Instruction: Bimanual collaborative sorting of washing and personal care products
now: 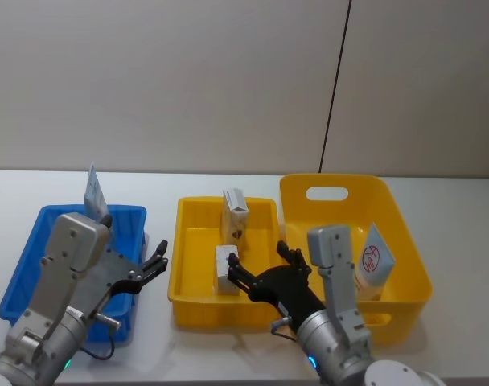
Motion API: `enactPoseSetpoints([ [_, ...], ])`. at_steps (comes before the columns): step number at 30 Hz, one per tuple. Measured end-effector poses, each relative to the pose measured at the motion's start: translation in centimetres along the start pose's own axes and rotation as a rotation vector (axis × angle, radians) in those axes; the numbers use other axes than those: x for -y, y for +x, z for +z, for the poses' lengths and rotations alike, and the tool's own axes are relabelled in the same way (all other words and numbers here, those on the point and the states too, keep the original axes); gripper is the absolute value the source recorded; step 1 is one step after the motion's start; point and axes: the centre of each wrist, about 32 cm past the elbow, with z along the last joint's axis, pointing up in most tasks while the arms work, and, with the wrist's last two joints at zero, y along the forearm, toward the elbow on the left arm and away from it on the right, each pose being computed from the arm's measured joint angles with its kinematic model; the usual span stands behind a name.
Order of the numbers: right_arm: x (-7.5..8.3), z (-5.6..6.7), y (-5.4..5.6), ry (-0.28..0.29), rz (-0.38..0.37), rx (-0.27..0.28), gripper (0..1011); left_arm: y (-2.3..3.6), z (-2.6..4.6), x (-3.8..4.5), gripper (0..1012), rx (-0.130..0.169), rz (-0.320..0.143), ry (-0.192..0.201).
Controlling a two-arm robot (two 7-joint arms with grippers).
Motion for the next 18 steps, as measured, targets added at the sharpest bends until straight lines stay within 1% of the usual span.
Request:
enactPoseSetpoints([
  [8,-1.1,-0.7,-0.7,-0.027,-0.01,-0.022,1002,0.0,0.0,0.0,1001,0.0,0.0,0.0],
  [18,-1.9,-1.2,-1.2,-0.044,-0.004,-0.043,1002,0.0,0.0,0.0,1001,0.0,0.0,0.0],
])
